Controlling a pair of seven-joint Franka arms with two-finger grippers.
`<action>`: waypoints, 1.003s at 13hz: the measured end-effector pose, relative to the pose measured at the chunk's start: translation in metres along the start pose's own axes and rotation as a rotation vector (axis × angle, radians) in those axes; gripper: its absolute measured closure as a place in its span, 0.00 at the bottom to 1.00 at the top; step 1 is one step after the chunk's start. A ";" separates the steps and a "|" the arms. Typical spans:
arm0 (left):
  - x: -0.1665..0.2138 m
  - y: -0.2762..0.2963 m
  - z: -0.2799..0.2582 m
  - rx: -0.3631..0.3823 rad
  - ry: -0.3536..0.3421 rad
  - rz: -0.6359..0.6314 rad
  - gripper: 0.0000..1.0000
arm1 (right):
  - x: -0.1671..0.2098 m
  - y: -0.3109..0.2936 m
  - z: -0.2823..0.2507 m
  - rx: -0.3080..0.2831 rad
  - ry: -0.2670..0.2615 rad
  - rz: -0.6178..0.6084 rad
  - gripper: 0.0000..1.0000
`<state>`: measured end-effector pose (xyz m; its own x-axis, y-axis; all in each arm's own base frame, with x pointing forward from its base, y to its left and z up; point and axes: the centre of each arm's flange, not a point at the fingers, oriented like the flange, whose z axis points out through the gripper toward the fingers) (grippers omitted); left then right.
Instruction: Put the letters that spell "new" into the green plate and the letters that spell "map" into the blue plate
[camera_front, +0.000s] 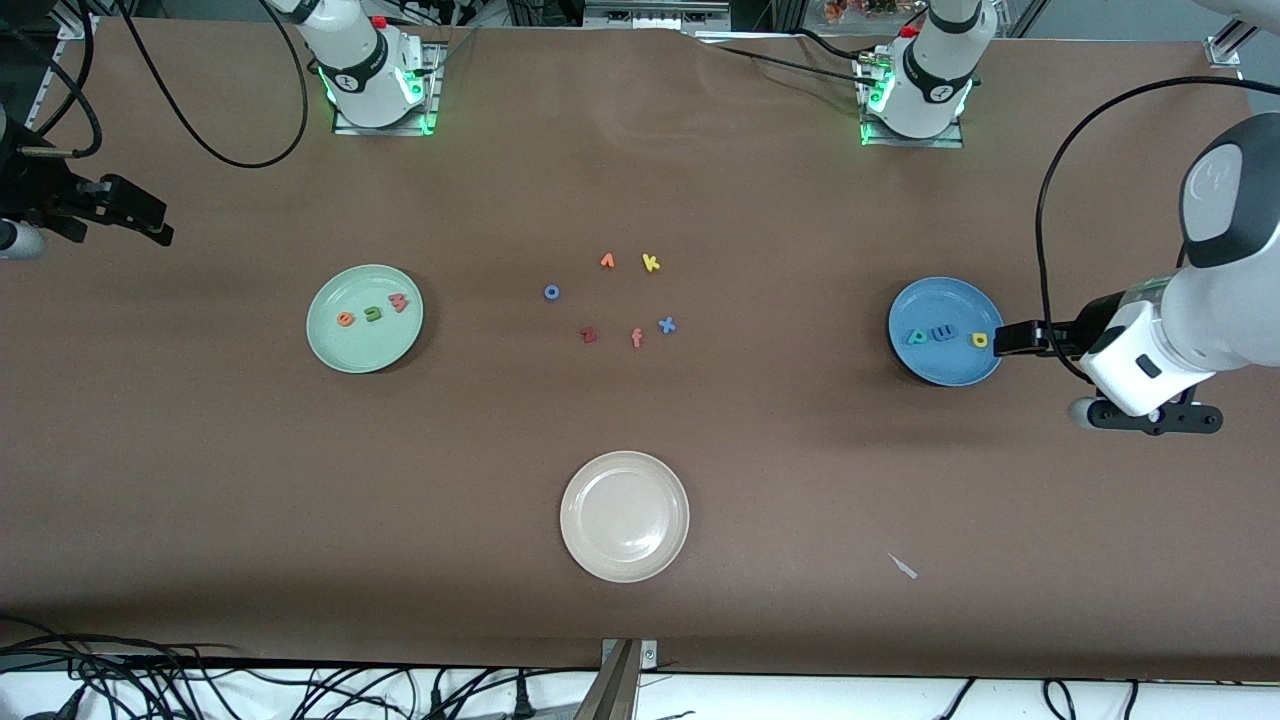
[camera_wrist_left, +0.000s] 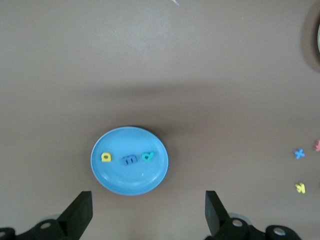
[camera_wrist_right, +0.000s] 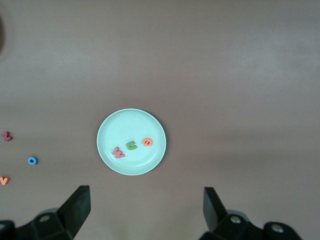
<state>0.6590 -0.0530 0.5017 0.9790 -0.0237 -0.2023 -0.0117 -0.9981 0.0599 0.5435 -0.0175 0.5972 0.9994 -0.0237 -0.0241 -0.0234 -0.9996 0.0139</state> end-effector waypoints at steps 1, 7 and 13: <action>0.000 0.001 0.005 0.000 0.011 0.001 0.01 | 0.001 0.002 0.001 0.000 -0.001 0.001 0.00; -0.004 0.000 0.007 0.004 0.029 -0.002 0.00 | 0.004 0.005 0.005 -0.001 -0.031 -0.001 0.00; -0.004 -0.002 0.010 0.005 0.024 -0.006 0.00 | 0.003 0.006 0.004 0.000 -0.037 0.000 0.00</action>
<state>0.6532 -0.0517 0.4926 0.9836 -0.0167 -0.1794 -0.0070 -0.9985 0.0544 0.5464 -0.0231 0.5927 0.9978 -0.0245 -0.0613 -0.0236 -0.9996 0.0144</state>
